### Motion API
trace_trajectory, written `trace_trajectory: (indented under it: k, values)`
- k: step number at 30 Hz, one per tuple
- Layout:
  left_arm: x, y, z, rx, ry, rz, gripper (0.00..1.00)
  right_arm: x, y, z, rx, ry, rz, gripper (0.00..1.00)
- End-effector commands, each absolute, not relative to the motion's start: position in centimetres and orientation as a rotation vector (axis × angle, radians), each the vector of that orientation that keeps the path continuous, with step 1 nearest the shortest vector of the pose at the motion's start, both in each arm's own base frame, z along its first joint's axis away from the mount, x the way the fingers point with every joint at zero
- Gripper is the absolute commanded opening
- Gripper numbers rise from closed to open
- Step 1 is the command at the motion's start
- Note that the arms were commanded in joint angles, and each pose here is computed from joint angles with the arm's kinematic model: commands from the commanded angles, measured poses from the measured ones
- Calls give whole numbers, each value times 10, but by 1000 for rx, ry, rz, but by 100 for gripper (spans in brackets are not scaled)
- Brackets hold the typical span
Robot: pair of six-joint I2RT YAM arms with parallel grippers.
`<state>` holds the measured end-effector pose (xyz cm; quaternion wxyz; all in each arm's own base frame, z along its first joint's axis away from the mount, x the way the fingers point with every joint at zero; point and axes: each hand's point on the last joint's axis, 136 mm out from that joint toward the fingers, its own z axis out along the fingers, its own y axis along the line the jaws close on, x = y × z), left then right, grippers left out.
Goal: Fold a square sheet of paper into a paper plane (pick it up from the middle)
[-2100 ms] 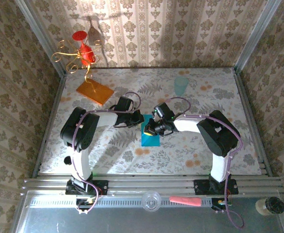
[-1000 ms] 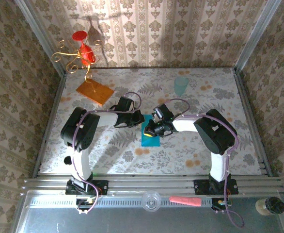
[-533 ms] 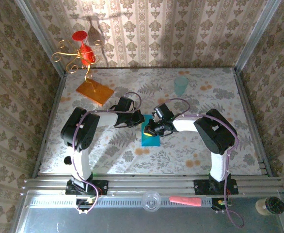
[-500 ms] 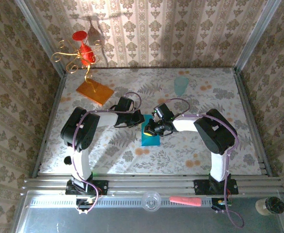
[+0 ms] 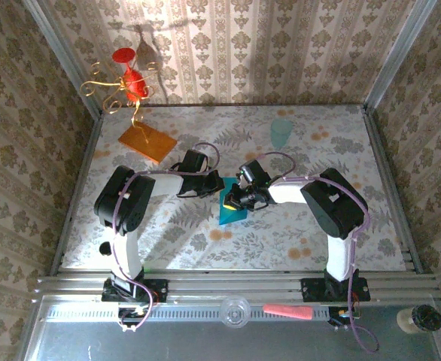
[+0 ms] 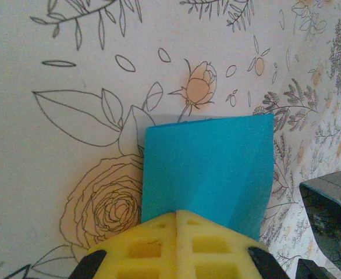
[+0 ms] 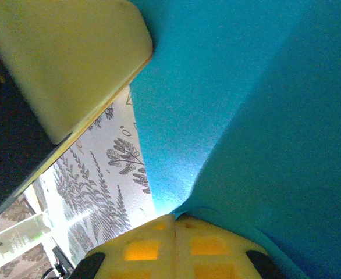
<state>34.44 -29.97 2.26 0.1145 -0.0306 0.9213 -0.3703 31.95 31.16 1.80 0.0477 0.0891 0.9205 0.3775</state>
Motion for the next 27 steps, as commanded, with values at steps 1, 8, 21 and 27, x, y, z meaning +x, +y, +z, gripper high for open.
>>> trace_trajectory:
  k: [1, 8, 21, 27]
  values:
    - [325, -288, -9, -143, 2831, -979, 4, 311, 308, 11, 252, 2854, 1151, 0]
    - [325, -288, -10, -141, 2833, -980, 4, 310, 310, 13, 214, 2856, 1164, 1]
    - [326, -289, -8, -138, 2829, -980, 4, 310, 306, 0, 231, 2891, 1102, 1]
    - [331, -291, 7, -135, 2800, -1002, 5, 306, 300, -9, 247, 2927, 1060, 2]
